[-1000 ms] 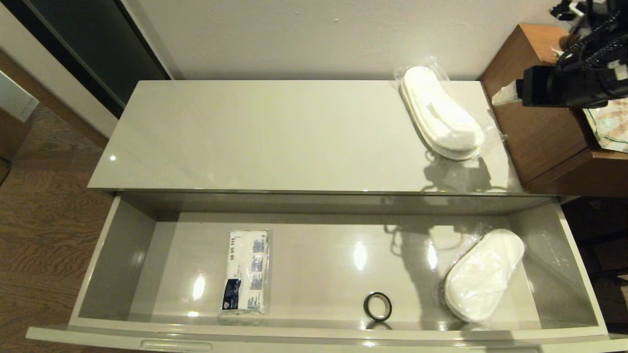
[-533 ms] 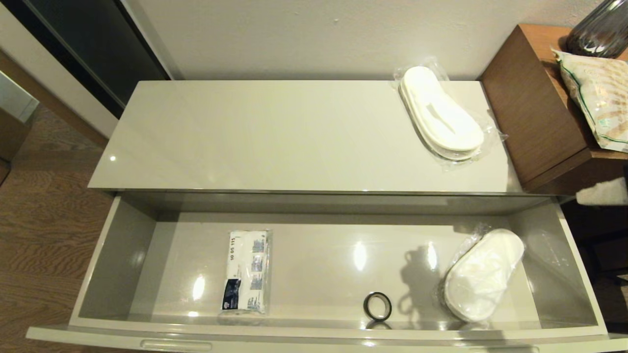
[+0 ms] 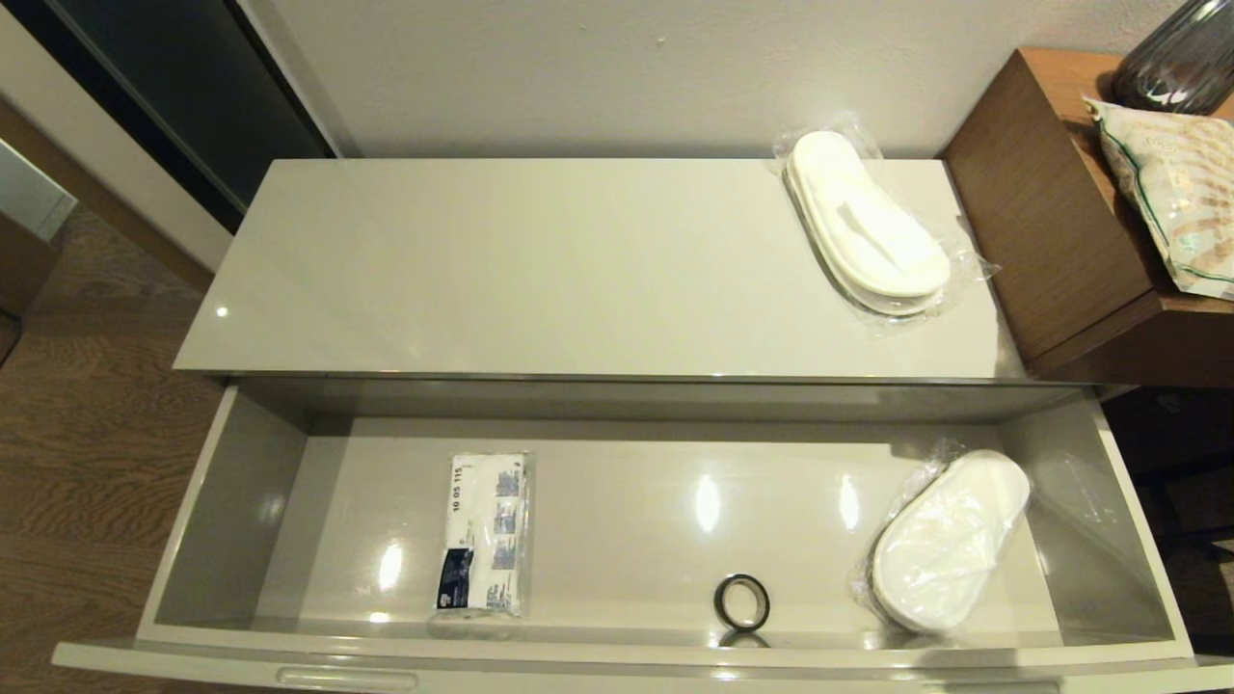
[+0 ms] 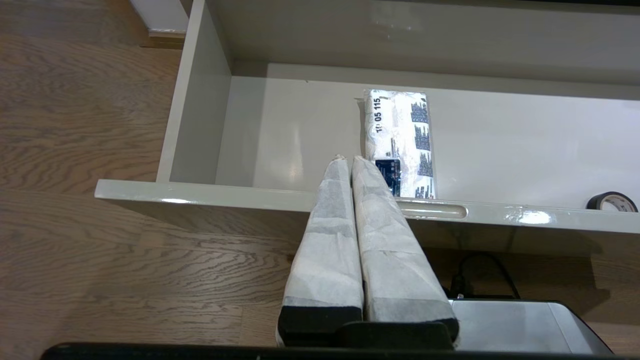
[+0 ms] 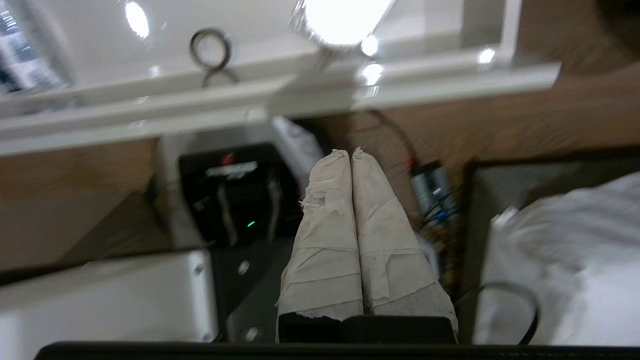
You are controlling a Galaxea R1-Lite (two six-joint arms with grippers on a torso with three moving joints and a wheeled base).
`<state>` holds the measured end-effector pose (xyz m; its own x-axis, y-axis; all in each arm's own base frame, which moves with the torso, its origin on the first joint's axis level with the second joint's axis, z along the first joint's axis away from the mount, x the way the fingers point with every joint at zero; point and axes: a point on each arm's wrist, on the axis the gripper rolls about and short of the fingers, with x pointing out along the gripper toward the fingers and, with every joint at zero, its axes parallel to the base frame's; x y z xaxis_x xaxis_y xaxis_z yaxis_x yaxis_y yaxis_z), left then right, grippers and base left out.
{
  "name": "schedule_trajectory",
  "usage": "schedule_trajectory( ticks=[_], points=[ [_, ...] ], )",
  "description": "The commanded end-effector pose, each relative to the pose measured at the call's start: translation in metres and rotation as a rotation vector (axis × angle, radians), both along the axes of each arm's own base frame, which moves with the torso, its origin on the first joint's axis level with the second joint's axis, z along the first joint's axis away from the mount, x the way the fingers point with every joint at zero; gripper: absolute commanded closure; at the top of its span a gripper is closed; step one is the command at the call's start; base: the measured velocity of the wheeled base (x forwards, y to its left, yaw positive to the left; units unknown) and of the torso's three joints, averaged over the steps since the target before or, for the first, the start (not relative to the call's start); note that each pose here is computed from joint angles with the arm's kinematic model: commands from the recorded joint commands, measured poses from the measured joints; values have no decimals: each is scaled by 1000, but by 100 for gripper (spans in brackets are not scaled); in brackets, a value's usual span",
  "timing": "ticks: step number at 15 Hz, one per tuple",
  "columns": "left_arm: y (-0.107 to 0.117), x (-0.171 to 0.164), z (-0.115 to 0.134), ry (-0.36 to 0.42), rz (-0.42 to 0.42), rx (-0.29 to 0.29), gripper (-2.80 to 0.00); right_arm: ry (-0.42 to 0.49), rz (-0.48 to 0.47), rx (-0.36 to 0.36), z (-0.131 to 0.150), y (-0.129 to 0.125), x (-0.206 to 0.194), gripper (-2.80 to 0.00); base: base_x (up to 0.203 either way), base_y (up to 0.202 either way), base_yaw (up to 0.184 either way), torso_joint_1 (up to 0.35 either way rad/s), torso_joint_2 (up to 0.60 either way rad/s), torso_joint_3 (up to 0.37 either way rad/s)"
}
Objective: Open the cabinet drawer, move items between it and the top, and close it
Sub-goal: Take out the disposable slippers from the drawer
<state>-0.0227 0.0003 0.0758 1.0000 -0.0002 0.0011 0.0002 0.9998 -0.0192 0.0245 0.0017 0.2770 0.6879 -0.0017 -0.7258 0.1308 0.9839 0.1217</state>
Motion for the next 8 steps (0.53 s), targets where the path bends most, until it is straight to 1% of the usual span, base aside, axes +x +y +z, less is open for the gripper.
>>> schedule_trajectory(
  ticks=[1,4,6,8],
  points=[
    [0,0,0,0,0,-1,0,-41,-17,47,-6,-7,-39,0,0,0,0,0,0,0],
    [0,0,0,0,0,-1,0,-24,-39,66,-17,-13,-68,0,0,0,0,0,0,0],
    [0,0,0,0,0,-1,0,-10,-42,68,-24,-15,-80,0,0,0,0,0,0,0],
    [0,0,0,0,0,-1,0,-4,-40,69,-28,-15,-84,0,0,0,0,0,0,0]
  ],
)
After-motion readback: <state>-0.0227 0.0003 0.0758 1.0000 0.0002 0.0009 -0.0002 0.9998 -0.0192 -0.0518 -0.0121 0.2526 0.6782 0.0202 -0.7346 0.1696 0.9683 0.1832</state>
